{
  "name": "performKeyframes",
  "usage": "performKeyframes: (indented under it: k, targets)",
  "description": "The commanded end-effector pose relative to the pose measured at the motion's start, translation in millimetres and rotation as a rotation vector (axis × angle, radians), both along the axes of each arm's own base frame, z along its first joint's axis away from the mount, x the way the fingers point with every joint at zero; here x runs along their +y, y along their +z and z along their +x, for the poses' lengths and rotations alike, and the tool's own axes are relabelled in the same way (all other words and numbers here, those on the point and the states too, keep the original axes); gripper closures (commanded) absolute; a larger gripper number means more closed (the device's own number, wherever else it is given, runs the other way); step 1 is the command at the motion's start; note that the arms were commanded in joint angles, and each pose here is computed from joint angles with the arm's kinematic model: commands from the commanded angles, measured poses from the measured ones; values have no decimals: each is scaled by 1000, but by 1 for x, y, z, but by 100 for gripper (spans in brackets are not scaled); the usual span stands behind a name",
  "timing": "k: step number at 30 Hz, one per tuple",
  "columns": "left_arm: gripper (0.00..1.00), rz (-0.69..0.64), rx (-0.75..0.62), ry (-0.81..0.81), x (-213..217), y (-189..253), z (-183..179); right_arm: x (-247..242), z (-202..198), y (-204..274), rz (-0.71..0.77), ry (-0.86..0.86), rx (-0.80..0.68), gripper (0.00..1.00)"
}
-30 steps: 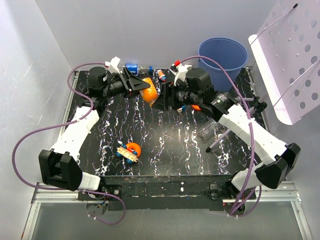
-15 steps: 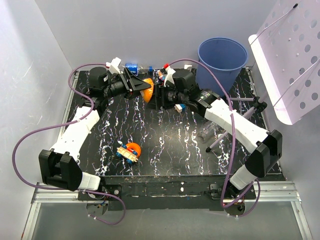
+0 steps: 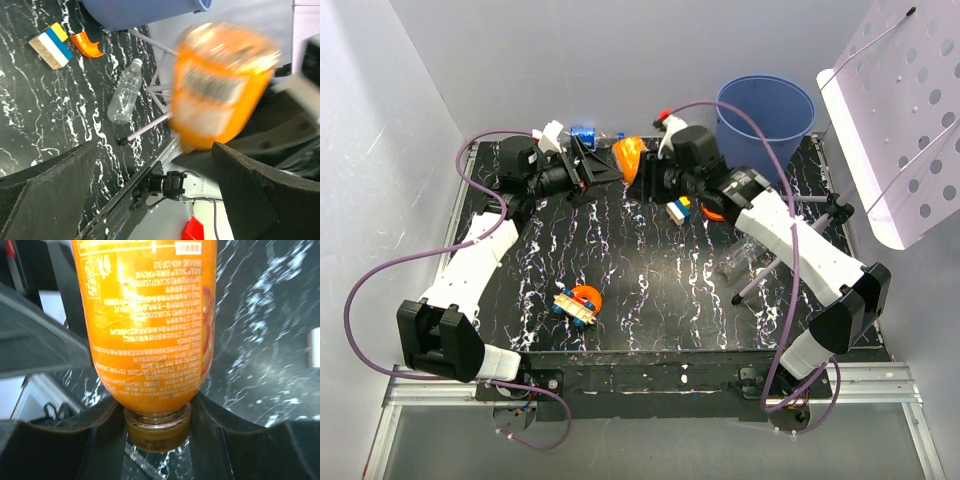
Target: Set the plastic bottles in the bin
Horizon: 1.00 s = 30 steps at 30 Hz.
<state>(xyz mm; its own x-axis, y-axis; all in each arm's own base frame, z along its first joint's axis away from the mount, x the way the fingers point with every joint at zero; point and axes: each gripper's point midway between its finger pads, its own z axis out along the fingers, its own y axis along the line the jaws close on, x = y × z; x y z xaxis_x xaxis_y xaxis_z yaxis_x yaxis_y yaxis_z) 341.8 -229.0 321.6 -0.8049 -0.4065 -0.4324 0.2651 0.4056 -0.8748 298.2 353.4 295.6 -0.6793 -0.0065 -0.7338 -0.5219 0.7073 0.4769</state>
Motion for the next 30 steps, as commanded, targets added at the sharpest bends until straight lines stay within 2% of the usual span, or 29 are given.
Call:
performKeyframes:
  k: [1, 12, 20, 30]
  targets:
    - [2, 72, -32, 13, 8, 3, -3, -50, 50, 71, -26, -188, -196, 99]
    - [2, 128, 103, 128, 49, -47, 17, -177, 172, 135, -74, -528, -320, 99]
    - [2, 152, 183, 151, 52, -70, 49, -230, 239, 104, -199, -715, -359, 97]
    - [2, 141, 246, 144, 50, -94, 111, -258, 280, 90, -280, -818, -438, 47]
